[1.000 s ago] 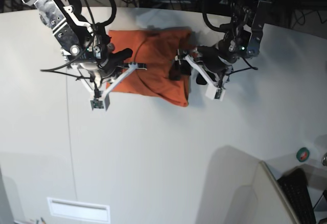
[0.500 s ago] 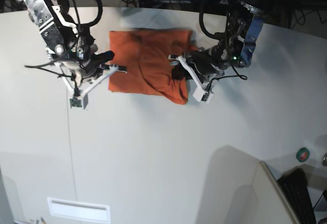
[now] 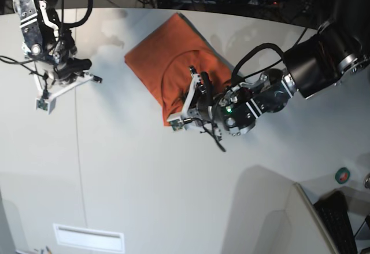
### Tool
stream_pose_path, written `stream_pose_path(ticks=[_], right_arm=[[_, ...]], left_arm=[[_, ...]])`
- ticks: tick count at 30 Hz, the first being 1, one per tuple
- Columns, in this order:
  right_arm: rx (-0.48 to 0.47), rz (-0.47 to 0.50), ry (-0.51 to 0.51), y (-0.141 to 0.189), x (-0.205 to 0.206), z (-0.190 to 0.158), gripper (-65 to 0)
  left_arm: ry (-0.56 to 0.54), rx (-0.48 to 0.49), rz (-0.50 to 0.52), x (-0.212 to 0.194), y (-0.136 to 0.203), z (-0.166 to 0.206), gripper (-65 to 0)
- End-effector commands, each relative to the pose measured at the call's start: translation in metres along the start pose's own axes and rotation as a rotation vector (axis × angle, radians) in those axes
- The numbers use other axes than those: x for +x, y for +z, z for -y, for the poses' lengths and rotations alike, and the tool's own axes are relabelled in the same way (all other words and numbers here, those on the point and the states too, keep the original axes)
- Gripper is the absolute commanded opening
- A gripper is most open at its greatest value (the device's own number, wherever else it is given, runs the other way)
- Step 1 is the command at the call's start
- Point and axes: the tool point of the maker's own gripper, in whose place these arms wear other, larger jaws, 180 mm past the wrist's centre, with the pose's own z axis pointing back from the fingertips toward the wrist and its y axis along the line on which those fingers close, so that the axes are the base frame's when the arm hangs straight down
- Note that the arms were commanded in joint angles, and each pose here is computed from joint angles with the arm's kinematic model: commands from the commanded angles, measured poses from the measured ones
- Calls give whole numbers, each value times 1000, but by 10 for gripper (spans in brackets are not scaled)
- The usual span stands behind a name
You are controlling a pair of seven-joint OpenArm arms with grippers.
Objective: Layout the t-shirt on the table in an organized manner, then fold the t-shirt properly
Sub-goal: 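Smooth the folded shirt's edge with the left gripper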
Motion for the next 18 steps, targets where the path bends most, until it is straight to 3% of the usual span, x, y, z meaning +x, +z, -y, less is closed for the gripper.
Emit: stream_pose_path(ticks=[1, 9, 18], right_arm=[[-7, 37, -3, 3, 10, 4, -650], [-69, 10, -47, 4, -4, 33, -650], [-82, 27, -50, 4, -5, 38, -650]], left_arm=[[-58, 30, 45, 27, 6, -13, -650], [-298, 61, 114, 91, -6, -12, -650], [-609, 175, 131, 117, -26, 8, -650]])
